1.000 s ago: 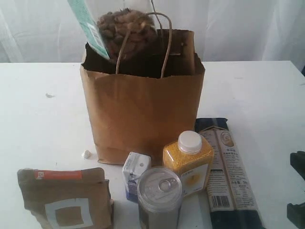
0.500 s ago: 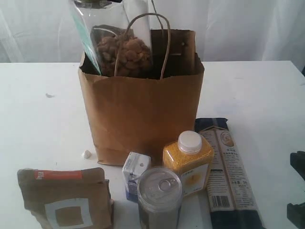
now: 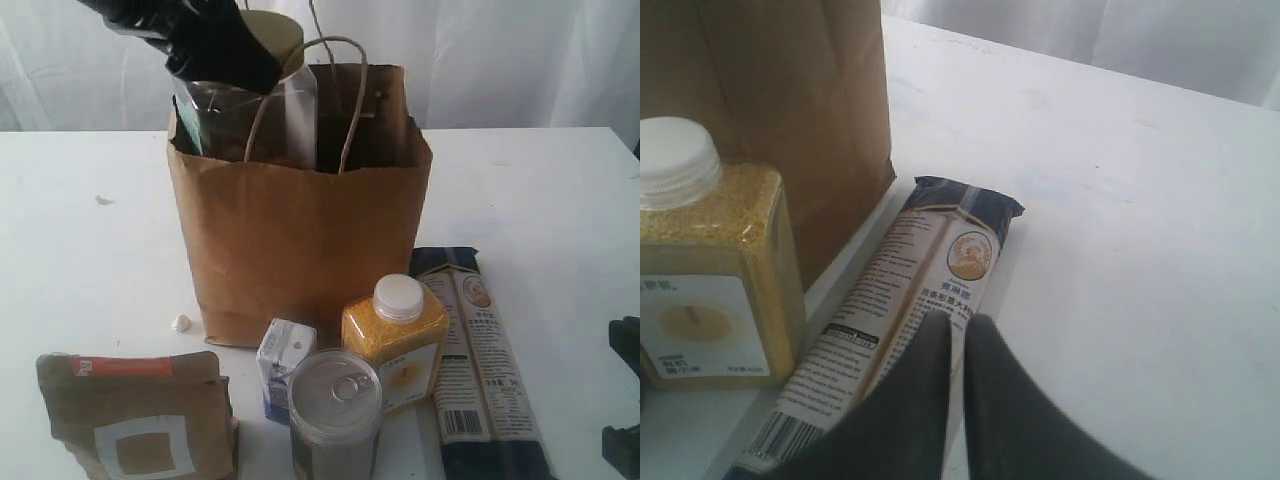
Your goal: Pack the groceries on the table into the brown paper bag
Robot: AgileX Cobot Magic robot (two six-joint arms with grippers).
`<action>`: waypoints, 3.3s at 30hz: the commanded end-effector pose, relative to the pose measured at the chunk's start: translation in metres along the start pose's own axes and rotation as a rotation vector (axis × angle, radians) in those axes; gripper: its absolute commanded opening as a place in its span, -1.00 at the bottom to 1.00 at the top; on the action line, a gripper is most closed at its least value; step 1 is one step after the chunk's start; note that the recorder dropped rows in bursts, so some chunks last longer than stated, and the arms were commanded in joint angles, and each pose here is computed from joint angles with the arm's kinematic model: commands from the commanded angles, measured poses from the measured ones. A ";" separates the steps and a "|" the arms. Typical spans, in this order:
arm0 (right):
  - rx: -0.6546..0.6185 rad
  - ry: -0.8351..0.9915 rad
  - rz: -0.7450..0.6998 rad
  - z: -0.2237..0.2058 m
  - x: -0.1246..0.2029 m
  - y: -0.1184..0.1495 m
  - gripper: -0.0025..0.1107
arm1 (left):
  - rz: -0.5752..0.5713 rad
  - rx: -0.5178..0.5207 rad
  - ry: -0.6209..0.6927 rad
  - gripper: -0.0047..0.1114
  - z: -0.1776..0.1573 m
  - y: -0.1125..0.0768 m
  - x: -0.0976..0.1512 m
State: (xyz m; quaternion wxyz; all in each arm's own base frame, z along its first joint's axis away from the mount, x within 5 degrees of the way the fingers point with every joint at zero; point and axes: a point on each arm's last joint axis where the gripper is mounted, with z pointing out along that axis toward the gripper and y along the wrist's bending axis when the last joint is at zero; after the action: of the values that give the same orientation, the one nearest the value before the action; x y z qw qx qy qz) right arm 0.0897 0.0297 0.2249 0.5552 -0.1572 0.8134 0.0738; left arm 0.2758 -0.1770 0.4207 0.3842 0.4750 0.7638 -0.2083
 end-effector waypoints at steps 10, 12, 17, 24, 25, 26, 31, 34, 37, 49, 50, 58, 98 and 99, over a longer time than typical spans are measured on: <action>0.003 -0.007 -0.001 0.000 0.001 0.000 -0.86 | -0.011 0.015 0.101 -0.92 0.022 0.009 0.010; 0.003 -0.007 -0.001 0.000 0.001 0.000 -0.86 | -0.018 0.014 0.101 -0.92 0.022 0.009 0.010; 0.003 -0.007 -0.001 0.000 0.001 0.000 -0.86 | -0.052 0.007 0.142 -0.66 0.027 0.012 0.015; 0.003 -0.007 -0.001 0.000 0.001 0.000 -0.86 | -0.103 0.038 0.183 0.29 0.034 0.012 0.020; 0.003 -0.007 -0.001 0.000 0.001 0.000 -0.86 | -0.105 0.038 0.183 0.34 0.034 0.012 0.020; 0.003 -0.007 -0.001 0.000 0.001 0.000 -0.86 | -0.107 0.037 0.185 0.38 0.034 0.012 0.020; 0.003 -0.007 -0.001 0.000 0.001 0.000 -0.86 | -0.108 0.041 0.189 0.38 0.034 0.012 0.021; 0.003 -0.007 -0.001 0.000 0.001 0.000 -0.86 | -0.113 0.040 0.190 0.38 0.034 0.012 0.021; 0.003 -0.007 -0.001 0.000 0.001 0.000 -0.86 | -0.113 0.040 0.190 0.38 0.034 0.012 0.021; 0.003 -0.007 -0.001 0.000 0.001 0.000 -0.86 | -0.122 -0.004 0.148 0.69 0.039 0.017 0.020; 0.003 -0.007 -0.001 0.000 0.001 0.000 -0.86 | -0.124 -0.004 0.150 0.73 0.040 0.017 0.022; 0.003 -0.007 -0.001 0.000 0.001 0.000 -0.86 | -0.122 0.011 0.185 0.89 0.044 0.016 0.029; 0.006 -0.022 0.001 0.000 -0.001 0.000 -0.86 | -0.060 0.063 0.194 0.89 0.041 0.010 0.029; 0.010 -0.042 0.001 -0.001 -0.003 -0.001 -0.86 | -0.061 0.064 0.193 0.89 0.041 0.010 0.029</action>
State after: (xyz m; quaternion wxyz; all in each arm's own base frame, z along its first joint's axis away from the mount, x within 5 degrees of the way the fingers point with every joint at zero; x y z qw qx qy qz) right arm 0.0898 0.0297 0.2250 0.5560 -0.1570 0.8129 0.0738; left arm 0.2995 -0.1817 0.3660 0.2804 0.4866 0.8082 -0.1770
